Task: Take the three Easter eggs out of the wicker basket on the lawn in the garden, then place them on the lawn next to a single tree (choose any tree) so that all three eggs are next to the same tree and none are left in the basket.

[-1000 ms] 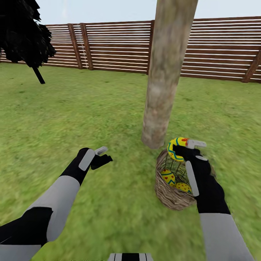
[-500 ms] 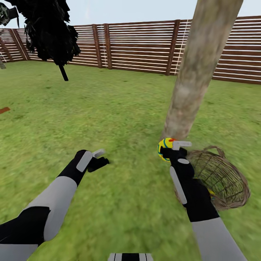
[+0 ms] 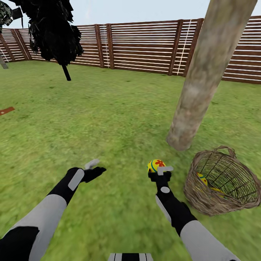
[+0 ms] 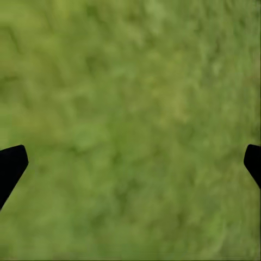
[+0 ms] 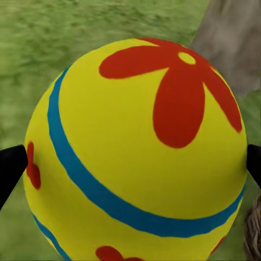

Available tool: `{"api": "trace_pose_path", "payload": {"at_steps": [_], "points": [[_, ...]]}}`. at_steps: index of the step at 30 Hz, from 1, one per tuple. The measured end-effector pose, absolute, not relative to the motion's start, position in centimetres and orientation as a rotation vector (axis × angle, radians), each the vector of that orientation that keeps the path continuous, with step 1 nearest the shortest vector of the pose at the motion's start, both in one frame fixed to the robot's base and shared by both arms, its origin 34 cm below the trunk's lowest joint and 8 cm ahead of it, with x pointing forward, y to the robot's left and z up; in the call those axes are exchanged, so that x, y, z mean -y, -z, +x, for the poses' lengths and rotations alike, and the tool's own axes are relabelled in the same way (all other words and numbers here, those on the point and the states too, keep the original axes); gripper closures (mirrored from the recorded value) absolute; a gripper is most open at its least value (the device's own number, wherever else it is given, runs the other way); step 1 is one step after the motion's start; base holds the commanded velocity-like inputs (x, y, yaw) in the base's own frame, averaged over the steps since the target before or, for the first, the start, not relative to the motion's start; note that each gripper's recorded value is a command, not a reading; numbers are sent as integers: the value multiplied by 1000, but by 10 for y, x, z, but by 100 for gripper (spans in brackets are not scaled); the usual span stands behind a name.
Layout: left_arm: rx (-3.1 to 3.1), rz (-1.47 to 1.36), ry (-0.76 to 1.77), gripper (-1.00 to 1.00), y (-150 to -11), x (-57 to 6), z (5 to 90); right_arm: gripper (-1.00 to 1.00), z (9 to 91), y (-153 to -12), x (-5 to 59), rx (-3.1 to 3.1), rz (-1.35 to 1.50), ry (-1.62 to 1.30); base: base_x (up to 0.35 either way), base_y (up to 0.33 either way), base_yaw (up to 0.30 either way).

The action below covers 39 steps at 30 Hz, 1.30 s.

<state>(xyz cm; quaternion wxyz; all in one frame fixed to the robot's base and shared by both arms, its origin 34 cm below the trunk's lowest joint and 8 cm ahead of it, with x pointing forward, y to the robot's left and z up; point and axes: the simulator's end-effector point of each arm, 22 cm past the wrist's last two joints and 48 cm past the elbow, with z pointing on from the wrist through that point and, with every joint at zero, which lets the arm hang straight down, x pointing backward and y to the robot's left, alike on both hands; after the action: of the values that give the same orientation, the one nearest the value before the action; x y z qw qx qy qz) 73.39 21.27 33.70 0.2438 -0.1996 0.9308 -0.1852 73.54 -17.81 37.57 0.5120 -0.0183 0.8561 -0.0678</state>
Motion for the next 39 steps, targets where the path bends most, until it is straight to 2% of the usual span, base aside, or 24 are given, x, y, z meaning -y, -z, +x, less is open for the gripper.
{"api": "trace_pose_path", "payload": {"at_steps": [8,27,39], "points": [[-2355,-312,624,-100,-317,-210,705,100,728,-363,184,-2033,2,159,8,1,0],[-2379,-320,644,-100,-309,-209,695,100,715,-340,205,-2078,36,195,297,67,0],[-2392,-329,652,-100,-303,-208,693,100,719,-330,255,-2075,42,279,15,2,0]]}}
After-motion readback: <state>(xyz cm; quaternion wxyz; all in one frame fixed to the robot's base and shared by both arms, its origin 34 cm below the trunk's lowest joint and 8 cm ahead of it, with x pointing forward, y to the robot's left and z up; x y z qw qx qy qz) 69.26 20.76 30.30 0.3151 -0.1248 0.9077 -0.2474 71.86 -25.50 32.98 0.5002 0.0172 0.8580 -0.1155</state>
